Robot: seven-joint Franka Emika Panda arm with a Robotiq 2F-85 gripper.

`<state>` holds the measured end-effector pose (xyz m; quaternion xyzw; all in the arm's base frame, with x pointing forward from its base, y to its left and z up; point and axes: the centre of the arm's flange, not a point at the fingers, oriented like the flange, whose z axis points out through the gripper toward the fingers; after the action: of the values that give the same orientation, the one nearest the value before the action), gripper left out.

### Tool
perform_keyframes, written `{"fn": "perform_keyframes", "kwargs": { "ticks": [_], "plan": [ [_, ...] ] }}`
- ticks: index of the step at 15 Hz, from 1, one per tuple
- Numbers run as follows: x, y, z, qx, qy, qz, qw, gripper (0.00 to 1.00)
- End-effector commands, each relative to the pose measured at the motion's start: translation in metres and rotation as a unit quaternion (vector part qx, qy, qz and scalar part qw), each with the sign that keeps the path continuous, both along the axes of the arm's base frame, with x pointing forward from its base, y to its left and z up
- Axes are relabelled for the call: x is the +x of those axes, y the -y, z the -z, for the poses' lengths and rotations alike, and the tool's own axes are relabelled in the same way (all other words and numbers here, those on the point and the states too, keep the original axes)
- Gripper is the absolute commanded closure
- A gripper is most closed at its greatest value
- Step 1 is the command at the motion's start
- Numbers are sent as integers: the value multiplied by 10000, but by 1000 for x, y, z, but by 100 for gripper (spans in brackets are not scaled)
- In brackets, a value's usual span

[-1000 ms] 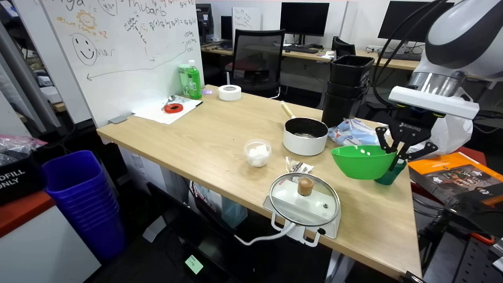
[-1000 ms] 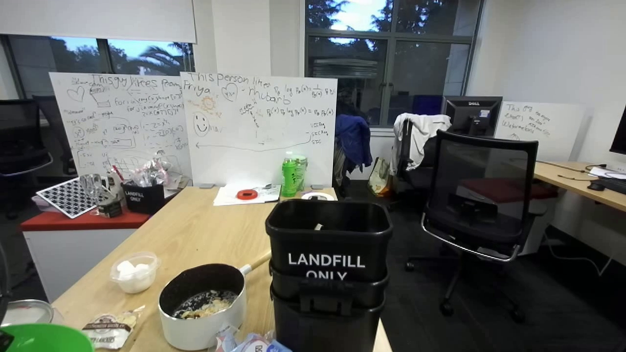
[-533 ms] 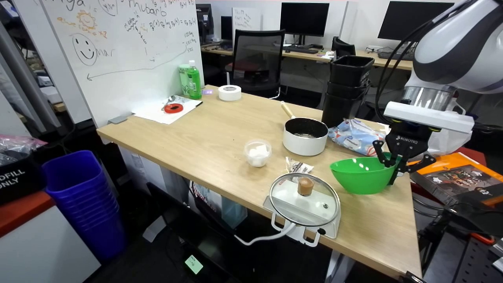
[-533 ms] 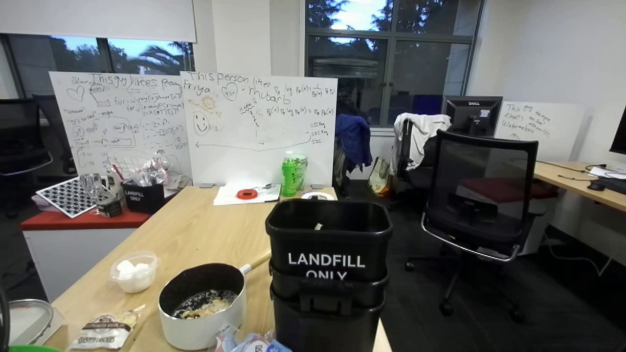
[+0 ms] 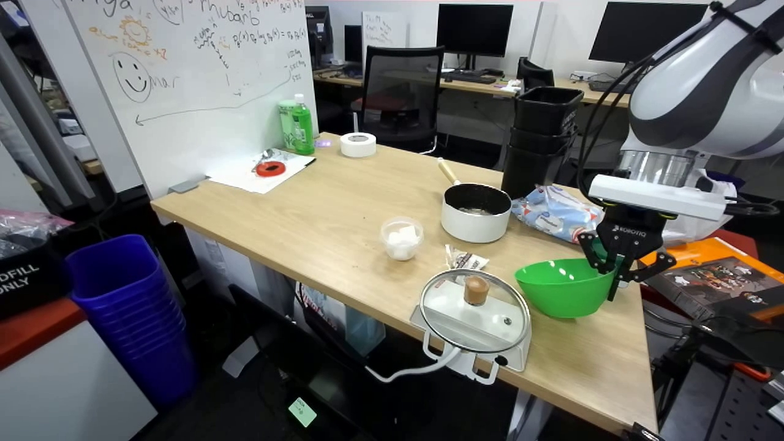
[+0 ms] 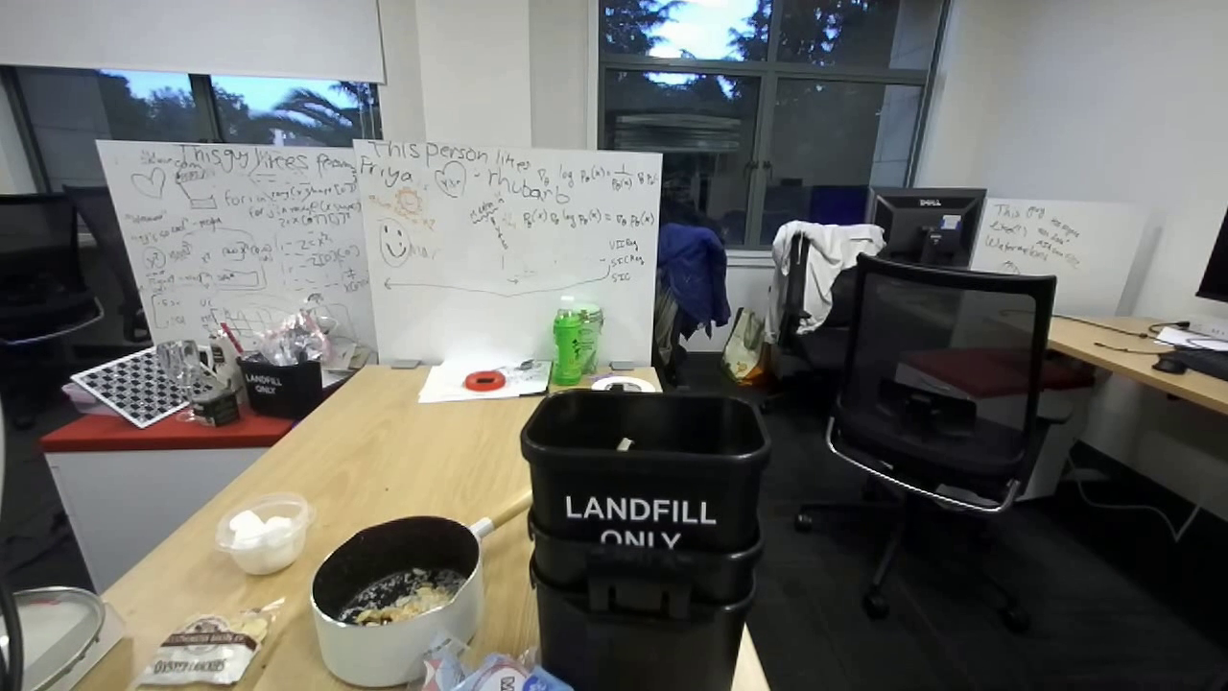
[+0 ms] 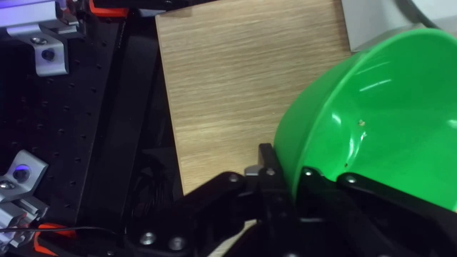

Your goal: Pour the contents in the green bowl into the white pot

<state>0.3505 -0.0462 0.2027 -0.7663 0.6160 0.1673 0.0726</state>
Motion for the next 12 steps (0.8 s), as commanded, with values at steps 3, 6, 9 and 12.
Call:
{"fn": "perform_keyframes", "kwargs": {
  "ticks": [3,6,9,12],
  "plan": [
    [2,3,11,21,-101,178,9998,69],
    [1,0,7,40,-54,21,10000,49],
    [0,-3,2,-33,-25,-83,10000,27],
    [0,-5,-8,148,-28,-255,9996,7]
  ]
}}
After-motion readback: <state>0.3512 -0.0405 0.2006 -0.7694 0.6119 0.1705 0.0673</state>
